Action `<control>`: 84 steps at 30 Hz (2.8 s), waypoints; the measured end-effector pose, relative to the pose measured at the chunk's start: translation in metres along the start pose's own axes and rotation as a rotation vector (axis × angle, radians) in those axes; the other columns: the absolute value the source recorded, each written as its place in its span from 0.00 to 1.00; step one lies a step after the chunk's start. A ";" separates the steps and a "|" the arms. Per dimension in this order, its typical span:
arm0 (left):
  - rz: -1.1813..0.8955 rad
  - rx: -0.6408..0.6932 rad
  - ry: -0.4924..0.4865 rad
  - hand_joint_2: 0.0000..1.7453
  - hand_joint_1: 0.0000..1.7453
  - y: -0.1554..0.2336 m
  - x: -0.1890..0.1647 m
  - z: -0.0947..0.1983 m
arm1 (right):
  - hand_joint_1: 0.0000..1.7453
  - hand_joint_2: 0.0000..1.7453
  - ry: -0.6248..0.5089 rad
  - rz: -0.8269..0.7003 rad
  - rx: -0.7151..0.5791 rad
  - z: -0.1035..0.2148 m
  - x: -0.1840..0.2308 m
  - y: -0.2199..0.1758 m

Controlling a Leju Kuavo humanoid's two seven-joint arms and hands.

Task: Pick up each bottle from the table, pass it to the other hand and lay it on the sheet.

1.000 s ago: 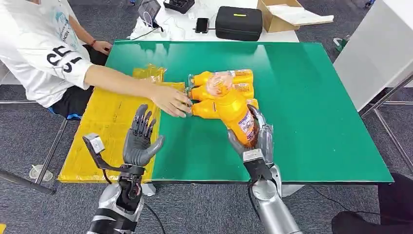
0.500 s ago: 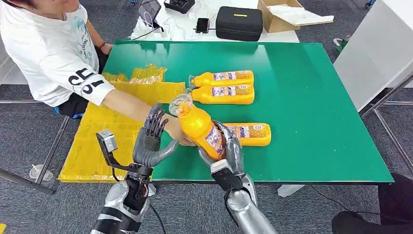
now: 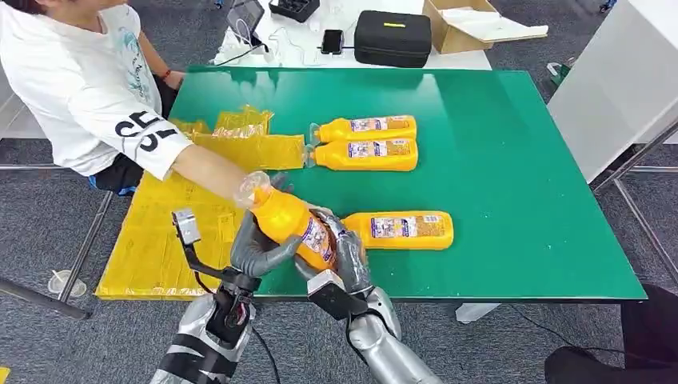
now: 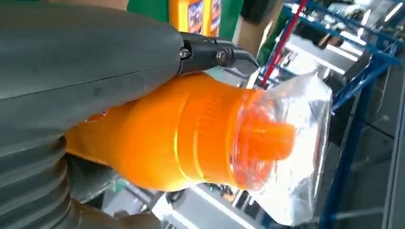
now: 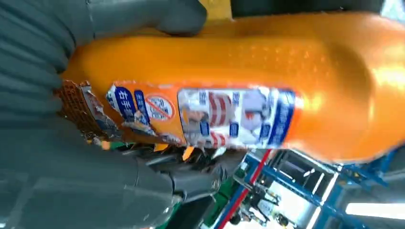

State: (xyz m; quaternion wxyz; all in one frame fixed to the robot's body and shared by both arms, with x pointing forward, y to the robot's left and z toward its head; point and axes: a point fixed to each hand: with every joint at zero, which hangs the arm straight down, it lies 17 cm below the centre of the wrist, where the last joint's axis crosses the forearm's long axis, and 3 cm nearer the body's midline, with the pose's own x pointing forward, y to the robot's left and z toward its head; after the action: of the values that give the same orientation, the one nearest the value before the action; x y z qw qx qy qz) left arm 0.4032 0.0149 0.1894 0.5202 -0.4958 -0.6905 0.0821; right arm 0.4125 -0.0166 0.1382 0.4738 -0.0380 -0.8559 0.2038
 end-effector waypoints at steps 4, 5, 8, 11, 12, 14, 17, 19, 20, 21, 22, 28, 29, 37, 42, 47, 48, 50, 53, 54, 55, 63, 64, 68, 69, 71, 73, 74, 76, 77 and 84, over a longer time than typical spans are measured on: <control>0.009 0.005 0.009 1.00 0.00 0.003 -0.003 0.002 | 1.00 1.00 0.011 0.002 0.028 0.002 -0.004 0.009; 0.009 0.007 0.011 1.00 0.00 0.003 -0.003 0.003 | 1.00 1.00 0.014 0.003 0.032 0.002 -0.005 0.010; 0.004 0.013 0.017 1.00 0.00 0.006 -0.005 0.004 | 1.00 1.00 0.018 0.005 0.040 0.003 -0.007 0.013; -0.091 0.025 0.029 1.00 0.00 0.009 -0.011 0.005 | 1.00 1.00 0.024 0.005 0.054 0.003 -0.008 0.019; -0.139 0.024 0.038 1.00 0.00 0.010 -0.014 0.005 | 1.00 1.00 0.027 0.004 0.056 0.003 -0.008 0.021; -0.256 0.028 0.055 1.00 0.00 0.014 -0.020 0.003 | 1.00 1.00 0.030 0.002 0.058 0.004 -0.008 0.024; -0.443 0.027 0.110 1.00 0.04 0.021 -0.035 0.005 | 1.00 1.00 0.033 -0.006 0.059 0.004 -0.006 0.027; -0.508 0.012 0.126 1.00 0.03 0.021 -0.041 0.006 | 1.00 1.00 0.038 -0.007 0.062 0.005 -0.007 0.028; -0.532 0.005 0.126 1.00 0.00 0.020 -0.042 0.006 | 1.00 1.00 0.040 -0.008 0.063 0.005 -0.008 0.028; -0.542 -0.002 0.128 1.00 0.01 0.020 -0.043 0.006 | 1.00 1.00 0.041 -0.009 0.064 0.005 -0.008 0.029; -0.545 -0.008 0.128 1.00 0.04 0.019 -0.044 0.006 | 1.00 1.00 0.042 -0.009 0.066 0.005 -0.009 0.029; -0.505 -0.045 0.147 1.00 1.00 0.013 -0.049 0.010 | 1.00 1.00 0.045 -0.011 0.076 0.004 -0.010 0.031; -0.477 -0.053 0.148 1.00 1.00 0.012 -0.049 0.011 | 1.00 1.00 0.045 -0.012 0.077 0.005 -0.010 0.031; -0.099 -0.064 0.117 1.00 1.00 0.009 -0.027 0.017 | 1.00 1.00 0.024 -0.008 0.097 0.006 -0.005 0.037; -0.008 -0.045 0.101 1.00 1.00 0.015 -0.020 0.021 | 0.97 1.00 0.015 -0.013 0.105 0.005 0.000 0.042; -0.032 -0.015 0.112 1.00 1.00 0.021 -0.024 0.023 | 0.25 1.00 0.015 -0.008 0.112 0.006 -0.001 0.044; -0.052 -0.004 0.110 1.00 1.00 0.023 -0.024 0.023 | 0.00 1.00 0.018 -0.007 0.115 0.006 -0.002 0.044; -0.089 0.009 0.111 1.00 1.00 0.025 -0.027 0.022 | 0.00 1.00 0.022 -0.005 0.120 0.007 -0.002 0.047; -0.217 0.049 0.099 1.00 1.00 0.032 -0.028 0.018 | 0.00 0.00 0.032 0.004 0.101 0.007 -0.004 0.044; -0.263 0.063 0.094 1.00 1.00 0.035 -0.027 0.017 | 0.00 0.00 0.033 0.005 0.097 0.006 -0.004 0.043; -0.297 0.072 0.088 1.00 1.00 0.036 -0.026 0.015 | 0.00 0.00 0.033 0.006 0.093 0.006 -0.004 0.042; -0.482 0.139 0.026 1.00 1.00 0.041 -0.013 0.006 | 0.00 0.00 0.017 -0.004 0.027 -0.002 0.006 0.027; -0.516 0.173 0.009 1.00 1.00 0.048 -0.006 0.003 | 0.00 0.00 0.001 -0.006 0.009 -0.004 0.011 0.022; -0.588 0.291 -0.063 1.00 1.00 0.076 0.025 0.004 | 0.00 0.00 -0.065 -0.035 -0.098 -0.016 0.041 -0.008; -0.587 0.318 -0.093 1.00 1.00 0.080 0.037 0.003 | 0.00 0.00 -0.085 -0.043 -0.131 -0.018 0.049 -0.018; -0.607 0.357 -0.132 1.00 1.00 0.088 0.054 0.002 | 0.00 0.00 -0.104 -0.054 -0.173 -0.020 0.058 -0.032; -0.648 0.402 -0.178 1.00 1.00 0.097 0.074 0.001 | 0.00 0.00 -0.128 -0.054 -0.220 -0.019 0.067 -0.047; -0.678 0.419 -0.199 1.00 1.00 0.100 0.083 0.000 | 0.00 0.00 -0.135 -0.053 -0.238 -0.017 0.070 -0.053; -0.718 0.440 -0.227 1.00 1.00 0.103 0.096 -0.001 | 0.00 0.00 -0.153 -0.055 -0.262 -0.017 0.078 -0.061; -0.753 0.451 -0.242 1.00 1.00 0.105 0.102 0.000 | 0.00 0.00 -0.162 -0.055 -0.271 -0.017 0.081 -0.064; -1.233 0.411 -0.298 1.00 1.00 0.096 0.129 -0.017 | 0.00 0.00 -0.177 -0.080 -0.291 -0.017 0.088 -0.073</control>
State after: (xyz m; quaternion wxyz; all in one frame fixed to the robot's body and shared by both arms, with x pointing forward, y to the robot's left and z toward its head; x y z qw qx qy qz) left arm 0.4784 0.1554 0.2183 0.4549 0.1158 -0.8824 -0.0330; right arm 0.3882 -0.0554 0.2441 0.3939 -0.0543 -0.9155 0.0612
